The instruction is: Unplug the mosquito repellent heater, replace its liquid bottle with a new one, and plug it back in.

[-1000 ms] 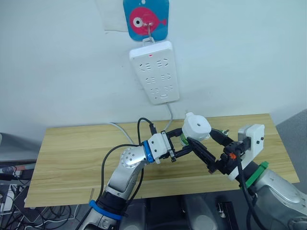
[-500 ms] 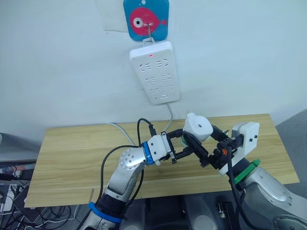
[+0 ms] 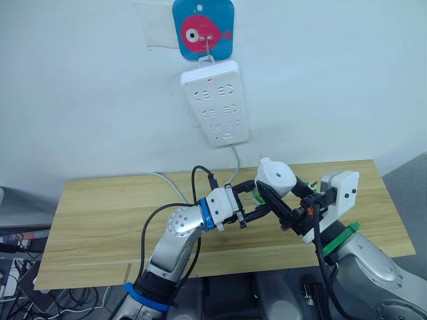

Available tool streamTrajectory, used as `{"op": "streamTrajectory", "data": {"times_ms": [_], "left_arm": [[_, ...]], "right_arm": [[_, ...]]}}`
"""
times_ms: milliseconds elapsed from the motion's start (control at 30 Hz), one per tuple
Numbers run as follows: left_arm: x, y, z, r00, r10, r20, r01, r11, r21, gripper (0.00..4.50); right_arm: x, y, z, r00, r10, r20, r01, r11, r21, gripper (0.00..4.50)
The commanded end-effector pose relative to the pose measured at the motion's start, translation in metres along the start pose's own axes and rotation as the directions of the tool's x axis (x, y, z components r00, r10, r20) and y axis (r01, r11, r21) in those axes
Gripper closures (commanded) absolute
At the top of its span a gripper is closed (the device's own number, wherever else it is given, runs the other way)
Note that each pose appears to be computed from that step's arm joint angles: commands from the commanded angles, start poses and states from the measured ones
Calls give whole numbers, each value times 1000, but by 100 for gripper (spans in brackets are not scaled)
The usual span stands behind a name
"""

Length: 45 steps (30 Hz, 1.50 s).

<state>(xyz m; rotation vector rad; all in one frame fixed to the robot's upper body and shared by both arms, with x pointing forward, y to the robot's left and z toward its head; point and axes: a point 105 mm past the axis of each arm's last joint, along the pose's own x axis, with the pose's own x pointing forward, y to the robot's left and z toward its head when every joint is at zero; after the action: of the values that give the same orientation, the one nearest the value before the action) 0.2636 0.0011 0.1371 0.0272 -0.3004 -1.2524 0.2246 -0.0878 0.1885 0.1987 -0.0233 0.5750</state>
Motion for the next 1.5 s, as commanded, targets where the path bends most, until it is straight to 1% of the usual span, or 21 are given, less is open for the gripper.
{"op": "streamTrajectory", "data": {"times_ms": [33,100,200,267,333,400,500,700,833,933,1100,1267,1333,1500], "left_arm": [[-5,-3,10,1000,-28,15,28,1000,3,62],[-17,3,11,1000,-14,-12,14,1000,7,2],[-34,9,13,999,4,-46,-4,1000,18,2],[-52,17,22,997,35,-66,-34,999,25,2],[-62,22,29,996,59,-74,-57,998,32,2],[-75,33,42,992,107,-68,-102,993,66,2],[-86,44,57,986,156,-56,-150,983,102,2],[-104,76,85,965,262,-23,-256,957,138,2],[-98,87,81,969,247,-27,-241,959,148,2],[-93,101,78,955,295,-21,-288,945,153,2],[-90,111,72,943,332,-20,-327,937,124,2],[-75,111,69,959,283,-13,-280,955,100,2],[-69,110,67,967,254,-13,-250,960,123,2],[-62,119,66,971,240,-11,-236,963,129,2]], "right_arm": [[1,-7,11,999,-3,48,6,998,-55,141],[1,-12,10,1000,9,30,-6,995,-96,141],[1,-19,8,1000,31,1,-30,991,-131,141],[-1,-26,9,997,73,-21,-75,984,-161,141],[-2,-30,10,994,105,-38,-111,977,-181,141],[-3,-34,12,989,140,-53,-148,969,-196,141],[-3,-36,14,981,182,-64,-192,959,-210,141],[-1,-24,22,956,287,-64,-294,931,-217,141],[6,-20,25,945,322,-57,-326,920,-215,141],[6,-22,26,947,318,-56,-322,921,-218,141],[2,-19,26,945,321,-61,-327,918,-226,141],[0,-16,27,946,318,-61,-324,919,-223,141],[0,-16,28,946,320,-61,-325,920,-221,141],[1,-14,28,945,322,-63,-328,919,-220,141]]}}
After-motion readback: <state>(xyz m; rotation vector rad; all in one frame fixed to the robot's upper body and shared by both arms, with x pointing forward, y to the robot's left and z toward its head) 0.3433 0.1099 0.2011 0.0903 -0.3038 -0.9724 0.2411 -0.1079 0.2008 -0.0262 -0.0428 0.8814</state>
